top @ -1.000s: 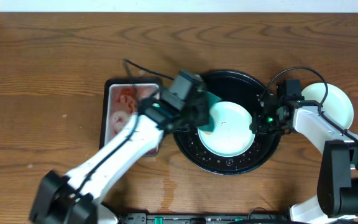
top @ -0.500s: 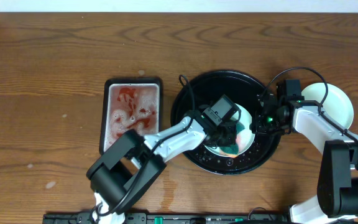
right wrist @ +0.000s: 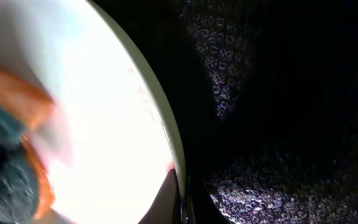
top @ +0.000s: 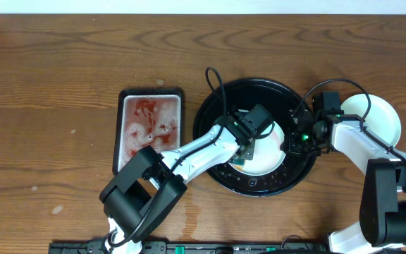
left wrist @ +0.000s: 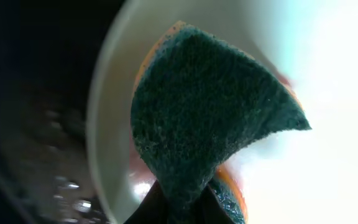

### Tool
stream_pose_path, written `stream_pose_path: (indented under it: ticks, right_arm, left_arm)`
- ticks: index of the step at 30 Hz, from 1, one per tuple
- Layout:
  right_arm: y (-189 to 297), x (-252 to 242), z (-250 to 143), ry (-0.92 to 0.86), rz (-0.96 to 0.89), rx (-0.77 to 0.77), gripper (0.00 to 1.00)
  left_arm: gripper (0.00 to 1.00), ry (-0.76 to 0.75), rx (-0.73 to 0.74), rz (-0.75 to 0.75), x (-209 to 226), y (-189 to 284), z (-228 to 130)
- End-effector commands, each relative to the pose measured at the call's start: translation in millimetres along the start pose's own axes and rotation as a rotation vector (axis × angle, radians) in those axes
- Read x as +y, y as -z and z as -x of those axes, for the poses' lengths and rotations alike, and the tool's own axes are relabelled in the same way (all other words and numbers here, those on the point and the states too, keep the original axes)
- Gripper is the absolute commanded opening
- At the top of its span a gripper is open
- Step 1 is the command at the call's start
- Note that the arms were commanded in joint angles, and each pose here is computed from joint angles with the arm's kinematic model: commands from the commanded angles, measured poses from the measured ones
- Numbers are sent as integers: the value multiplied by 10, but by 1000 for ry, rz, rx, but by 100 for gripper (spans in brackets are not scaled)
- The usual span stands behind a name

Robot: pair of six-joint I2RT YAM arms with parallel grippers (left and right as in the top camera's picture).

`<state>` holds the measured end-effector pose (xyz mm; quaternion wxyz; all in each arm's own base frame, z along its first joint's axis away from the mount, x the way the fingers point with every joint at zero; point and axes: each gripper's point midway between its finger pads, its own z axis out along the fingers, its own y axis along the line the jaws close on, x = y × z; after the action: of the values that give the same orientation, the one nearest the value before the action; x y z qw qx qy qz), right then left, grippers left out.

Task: Clean dirty plates on tray and stack at the side
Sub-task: 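Scrub the second mint plate with the sponge, right gripper holding its rim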

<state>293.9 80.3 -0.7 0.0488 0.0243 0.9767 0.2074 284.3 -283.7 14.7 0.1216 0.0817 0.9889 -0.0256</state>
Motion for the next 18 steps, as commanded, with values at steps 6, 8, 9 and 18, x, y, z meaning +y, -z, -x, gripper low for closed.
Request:
stream_pose_path:
  ticks: [6, 8, 9, 18]
  right_arm:
    - [-74, -110, -92, -9, -43, 33, 1]
    - [-74, -110, -93, -9, -43, 33, 1]
    - [-74, -110, -93, -9, -43, 33, 1]
    - [-74, -110, -102, -5, -43, 37, 1]
  left_arm:
    - [7, -17, -92, 323, 686, -142, 144]
    - [7, 14, -102, 319, 712, -150, 185]
    - [8, 36, -107, 299, 697, -163, 213]
    - [7, 167, 94, -357, -492, -181, 115]
